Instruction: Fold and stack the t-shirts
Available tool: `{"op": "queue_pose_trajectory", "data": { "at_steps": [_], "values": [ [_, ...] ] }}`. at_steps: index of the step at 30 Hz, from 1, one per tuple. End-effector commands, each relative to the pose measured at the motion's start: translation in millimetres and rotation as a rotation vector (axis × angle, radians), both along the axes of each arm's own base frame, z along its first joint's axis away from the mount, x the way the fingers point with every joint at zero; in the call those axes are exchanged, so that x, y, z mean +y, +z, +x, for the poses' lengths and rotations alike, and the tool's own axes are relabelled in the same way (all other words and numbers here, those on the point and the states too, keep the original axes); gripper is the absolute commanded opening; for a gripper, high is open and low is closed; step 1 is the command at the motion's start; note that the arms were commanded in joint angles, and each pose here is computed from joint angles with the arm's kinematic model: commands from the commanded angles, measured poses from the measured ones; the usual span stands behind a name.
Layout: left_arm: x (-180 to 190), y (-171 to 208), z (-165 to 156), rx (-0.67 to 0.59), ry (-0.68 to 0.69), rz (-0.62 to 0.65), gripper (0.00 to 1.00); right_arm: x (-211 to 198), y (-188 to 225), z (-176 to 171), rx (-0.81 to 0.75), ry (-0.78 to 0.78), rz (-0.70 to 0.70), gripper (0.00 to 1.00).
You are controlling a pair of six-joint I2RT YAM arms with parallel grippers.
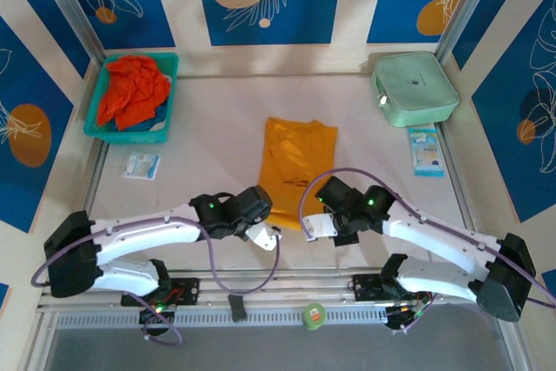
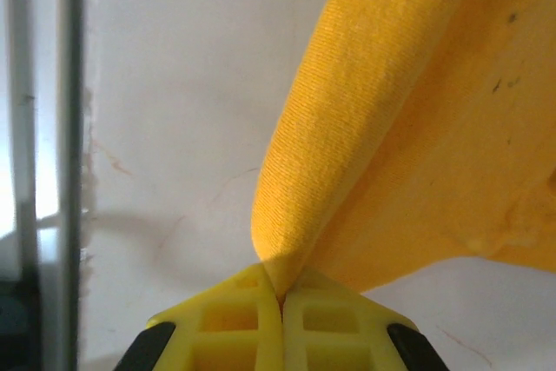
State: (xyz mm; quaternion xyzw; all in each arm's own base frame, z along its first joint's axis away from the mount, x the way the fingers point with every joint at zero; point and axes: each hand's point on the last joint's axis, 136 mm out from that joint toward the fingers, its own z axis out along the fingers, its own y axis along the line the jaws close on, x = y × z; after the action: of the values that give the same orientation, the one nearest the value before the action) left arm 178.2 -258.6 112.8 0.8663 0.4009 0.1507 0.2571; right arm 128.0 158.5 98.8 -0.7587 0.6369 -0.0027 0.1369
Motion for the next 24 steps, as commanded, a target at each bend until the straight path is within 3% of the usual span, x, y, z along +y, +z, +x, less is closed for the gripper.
{"op": "queue_pose_trajectory", "data": {
  "at_steps": [1,6,13,18,24],
  "values": [
    [14.1,17.2,-1.0,-0.012,0.07,-0.011,0.0,-12.9,14.0,1.1,-0.023,-0.056,-0.027,0.0],
    [0.2,41.6,20.9,-0.043,0.064,-0.075,0.0,-2.1,42.3,45.7,-0.118,-0.077,0.058,0.0],
    [-15.4,66.4,77.9,-0.024,0.079,-0.162,0.0,-2.8,74.1,117.5,-0.175,-0.137,0.151,0.0],
    [-26.4,80.4,127.1,0.018,0.079,-0.206,0.0,-13.6,79.7,165.5,-0.159,-0.204,0.159,0.0],
    [-39.8,69.9,184.3,0.098,0.085,-0.213,0.0,-22.1,66.1,220.7,-0.111,-0.277,0.157,0.0]
  ]
}}
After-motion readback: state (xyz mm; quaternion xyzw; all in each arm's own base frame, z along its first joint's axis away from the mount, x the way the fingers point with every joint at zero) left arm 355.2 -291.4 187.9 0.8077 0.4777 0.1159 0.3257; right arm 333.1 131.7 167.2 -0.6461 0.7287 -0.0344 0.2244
